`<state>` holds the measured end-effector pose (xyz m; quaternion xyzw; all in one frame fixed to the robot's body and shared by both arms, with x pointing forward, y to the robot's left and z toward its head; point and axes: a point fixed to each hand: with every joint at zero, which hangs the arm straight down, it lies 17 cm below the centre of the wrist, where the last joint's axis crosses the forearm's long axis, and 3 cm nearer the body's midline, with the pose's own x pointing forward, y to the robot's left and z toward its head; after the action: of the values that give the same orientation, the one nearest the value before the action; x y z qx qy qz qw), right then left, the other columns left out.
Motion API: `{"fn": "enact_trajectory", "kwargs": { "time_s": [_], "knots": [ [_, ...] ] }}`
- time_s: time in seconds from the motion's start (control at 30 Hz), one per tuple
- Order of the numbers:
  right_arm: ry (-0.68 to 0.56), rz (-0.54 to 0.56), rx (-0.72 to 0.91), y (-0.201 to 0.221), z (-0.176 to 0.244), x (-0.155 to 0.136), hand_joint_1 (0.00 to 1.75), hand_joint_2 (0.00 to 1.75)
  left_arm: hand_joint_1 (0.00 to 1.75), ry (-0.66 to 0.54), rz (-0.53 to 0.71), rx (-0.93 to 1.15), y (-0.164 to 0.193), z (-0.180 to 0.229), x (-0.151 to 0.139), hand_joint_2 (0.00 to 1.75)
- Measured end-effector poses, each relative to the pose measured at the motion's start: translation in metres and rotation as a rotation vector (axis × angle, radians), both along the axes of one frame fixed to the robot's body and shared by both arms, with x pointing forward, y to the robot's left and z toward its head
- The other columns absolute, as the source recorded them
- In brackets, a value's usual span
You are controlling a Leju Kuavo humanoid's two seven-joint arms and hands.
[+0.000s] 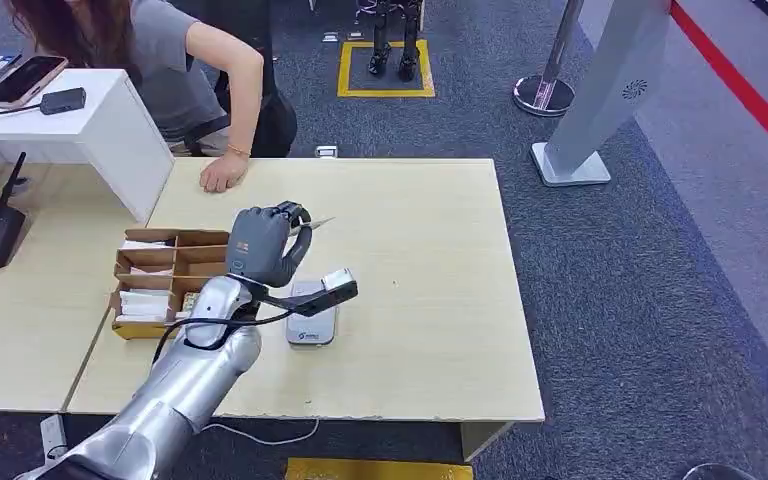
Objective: Pass the card to the sensor for recognition and then transmit it.
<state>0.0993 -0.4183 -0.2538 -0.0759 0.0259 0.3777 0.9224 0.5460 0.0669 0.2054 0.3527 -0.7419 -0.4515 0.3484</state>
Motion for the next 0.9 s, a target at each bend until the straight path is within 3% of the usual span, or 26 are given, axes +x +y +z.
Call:
{"fn": "enact_trajectory", "kwargs": {
  "time_s": [0.33,0.63,0.9],
  "knots": [
    [0.001,0.002,-0.001,-0.001,0.000,0.000,0.00,1.75,1.75,0.064,0.003,0.017,-0.002,-0.015,0.003,1.75],
    [0.005,0.000,-0.015,-0.007,0.001,-0.002,0.00,1.75,1.75,0.258,-0.003,0.061,-0.015,-0.058,0.003,1.75],
    [0.006,0.000,-0.023,-0.012,0.002,-0.003,0.00,1.75,1.75,0.280,-0.006,0.084,-0.019,-0.065,0.002,1.75]
  ]
}}
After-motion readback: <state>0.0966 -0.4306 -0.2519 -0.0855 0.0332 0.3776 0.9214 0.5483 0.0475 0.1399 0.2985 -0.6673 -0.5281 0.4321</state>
